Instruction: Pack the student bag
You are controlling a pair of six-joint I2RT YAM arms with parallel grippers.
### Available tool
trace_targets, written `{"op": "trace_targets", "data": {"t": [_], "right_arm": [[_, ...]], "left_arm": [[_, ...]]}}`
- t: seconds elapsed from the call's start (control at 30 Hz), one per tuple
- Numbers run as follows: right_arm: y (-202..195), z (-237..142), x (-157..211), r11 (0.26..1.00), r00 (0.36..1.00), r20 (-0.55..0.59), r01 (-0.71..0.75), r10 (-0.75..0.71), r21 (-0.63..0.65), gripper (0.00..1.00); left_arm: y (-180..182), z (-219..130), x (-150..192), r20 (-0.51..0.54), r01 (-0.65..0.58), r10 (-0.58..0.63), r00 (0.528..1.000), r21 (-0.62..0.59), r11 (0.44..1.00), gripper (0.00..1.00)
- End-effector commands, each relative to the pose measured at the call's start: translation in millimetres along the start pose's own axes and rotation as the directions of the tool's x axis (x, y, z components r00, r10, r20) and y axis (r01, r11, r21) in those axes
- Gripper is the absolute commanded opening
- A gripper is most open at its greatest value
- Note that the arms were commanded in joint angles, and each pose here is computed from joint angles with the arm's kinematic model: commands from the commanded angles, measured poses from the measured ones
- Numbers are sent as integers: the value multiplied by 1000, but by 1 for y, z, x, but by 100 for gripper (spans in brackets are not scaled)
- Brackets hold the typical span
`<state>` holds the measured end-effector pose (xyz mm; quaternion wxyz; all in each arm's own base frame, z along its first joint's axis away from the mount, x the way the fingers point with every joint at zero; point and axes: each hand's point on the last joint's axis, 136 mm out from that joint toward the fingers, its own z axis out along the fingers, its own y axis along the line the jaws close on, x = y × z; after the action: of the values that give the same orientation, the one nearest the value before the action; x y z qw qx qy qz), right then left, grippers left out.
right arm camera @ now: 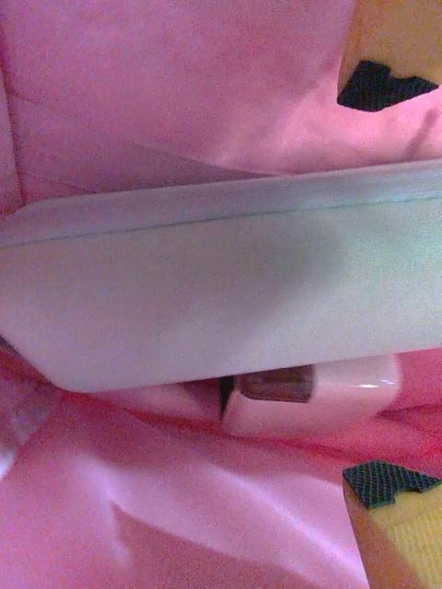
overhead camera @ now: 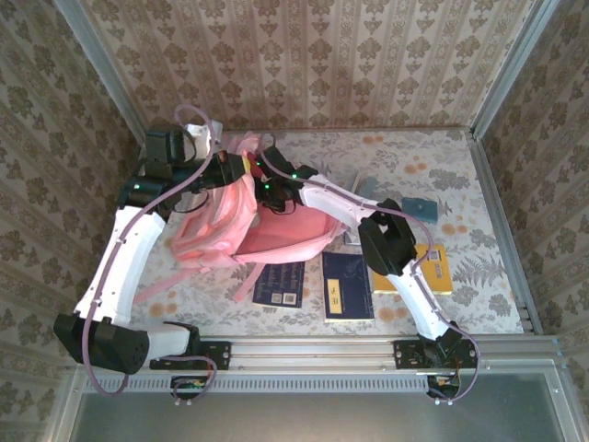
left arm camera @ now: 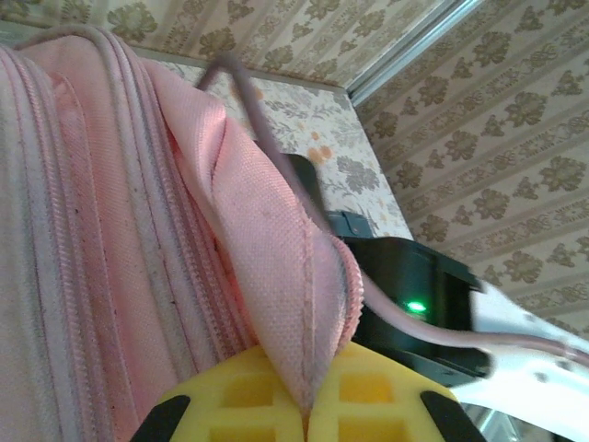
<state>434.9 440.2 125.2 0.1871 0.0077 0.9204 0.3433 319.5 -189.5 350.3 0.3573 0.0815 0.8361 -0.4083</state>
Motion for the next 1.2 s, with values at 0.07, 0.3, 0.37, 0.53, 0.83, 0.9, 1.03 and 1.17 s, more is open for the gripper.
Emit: {"op": "trace_targets", "data": {"t": [0.07,0.3,0.37,0.53,0.83,0.9,1.03,1.17], "right_arm": [[33,-72,-8,978,973,146,190,-177,-84,100],[-5,-137,11,960,939,203,270,-279,69,96],[-23,-158,15,950,929,211,275,-303,150,95],[-95,-206,13,934,938,248,157,-243,321,93],[-223,-267,7,747,967,216,-44,-135,664,96],[-231,-264,5,708,976,166,-19,-139,706,97],[-243,-257,0,670,984,142,-37,-103,741,100],[-242,-239,-13,716,980,196,-117,-28,688,100]], "left_arm": [[1,-23,-27,133,-101,114,985,-99,990,0],[32,-9,-23,133,-69,98,986,-206,976,0],[37,0,-20,122,-61,88,989,-210,976,0],[40,20,-7,93,-82,102,990,-198,977,0],[42,33,12,85,-78,91,992,-146,986,0],[42,30,13,94,-78,93,991,-150,986,0],[40,27,14,108,-76,92,990,-145,987,0],[38,26,14,113,-73,89,990,-137,988,0]]}}
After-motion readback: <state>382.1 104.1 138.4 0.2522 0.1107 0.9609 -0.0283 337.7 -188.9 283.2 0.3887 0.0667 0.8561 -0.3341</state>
